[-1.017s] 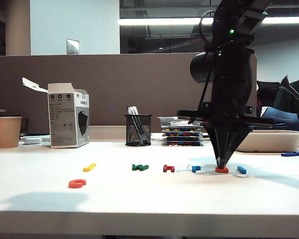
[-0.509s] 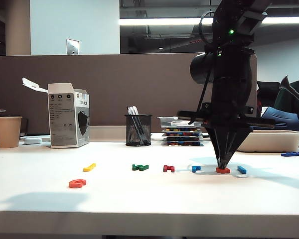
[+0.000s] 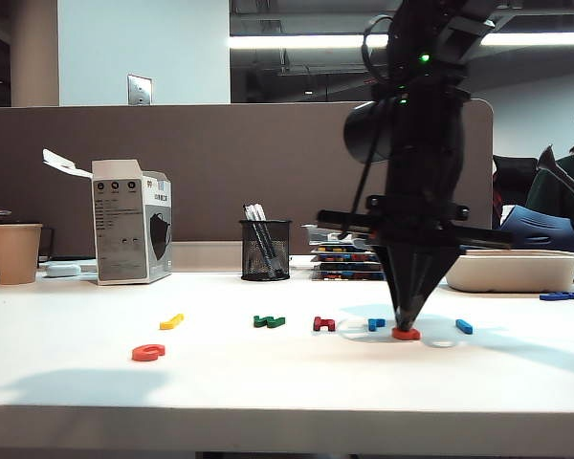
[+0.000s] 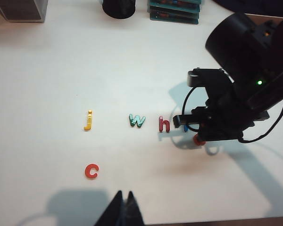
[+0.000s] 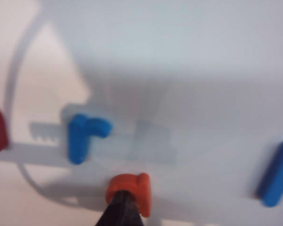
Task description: Select the appropriate letters from the row of letter magnets placed on the table to arrange into the word "car".
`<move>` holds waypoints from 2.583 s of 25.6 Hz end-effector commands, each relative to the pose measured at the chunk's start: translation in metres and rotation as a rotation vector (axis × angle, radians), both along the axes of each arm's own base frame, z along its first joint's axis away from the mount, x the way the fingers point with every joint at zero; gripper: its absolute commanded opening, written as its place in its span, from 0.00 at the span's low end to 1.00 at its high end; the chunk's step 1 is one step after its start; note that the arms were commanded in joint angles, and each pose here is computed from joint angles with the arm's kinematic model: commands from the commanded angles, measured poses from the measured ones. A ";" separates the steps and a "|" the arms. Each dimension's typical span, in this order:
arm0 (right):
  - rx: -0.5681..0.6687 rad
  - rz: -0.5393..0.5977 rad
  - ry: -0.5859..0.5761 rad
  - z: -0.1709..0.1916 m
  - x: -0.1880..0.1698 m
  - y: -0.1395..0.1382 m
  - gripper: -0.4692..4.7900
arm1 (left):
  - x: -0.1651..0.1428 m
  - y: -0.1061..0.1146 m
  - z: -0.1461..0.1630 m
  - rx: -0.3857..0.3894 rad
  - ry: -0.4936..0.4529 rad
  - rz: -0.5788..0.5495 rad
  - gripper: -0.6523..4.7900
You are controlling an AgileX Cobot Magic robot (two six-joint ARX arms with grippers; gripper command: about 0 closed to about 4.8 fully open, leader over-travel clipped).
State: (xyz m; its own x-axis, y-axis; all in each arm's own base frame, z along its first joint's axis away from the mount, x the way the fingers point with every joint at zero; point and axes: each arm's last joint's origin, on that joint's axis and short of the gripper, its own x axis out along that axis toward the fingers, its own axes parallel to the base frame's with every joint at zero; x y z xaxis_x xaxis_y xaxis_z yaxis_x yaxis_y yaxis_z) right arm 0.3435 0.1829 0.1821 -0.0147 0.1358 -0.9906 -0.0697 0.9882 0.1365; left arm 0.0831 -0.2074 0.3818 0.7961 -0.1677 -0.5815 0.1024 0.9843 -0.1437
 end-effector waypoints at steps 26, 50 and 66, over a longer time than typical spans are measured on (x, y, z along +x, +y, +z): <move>0.189 0.081 -0.026 0.002 -0.053 0.101 0.08 | 0.000 0.001 0.001 0.003 -0.010 0.004 0.11; 0.125 0.011 -0.049 0.013 -0.038 0.073 0.08 | 0.000 0.001 0.001 0.003 -0.010 0.004 0.11; 0.107 0.011 -0.033 -0.001 -0.035 0.076 0.08 | 0.000 0.001 0.001 0.003 -0.010 0.004 0.11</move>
State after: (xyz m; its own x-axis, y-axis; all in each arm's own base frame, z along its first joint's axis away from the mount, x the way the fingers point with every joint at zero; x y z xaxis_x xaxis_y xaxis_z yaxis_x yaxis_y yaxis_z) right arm 0.3084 0.2591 0.1803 0.0100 0.2427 -0.9701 -0.0830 0.9670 0.2411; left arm 0.0831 -0.2074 0.3818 0.7960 -0.1675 -0.5817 0.1024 0.9844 -0.1434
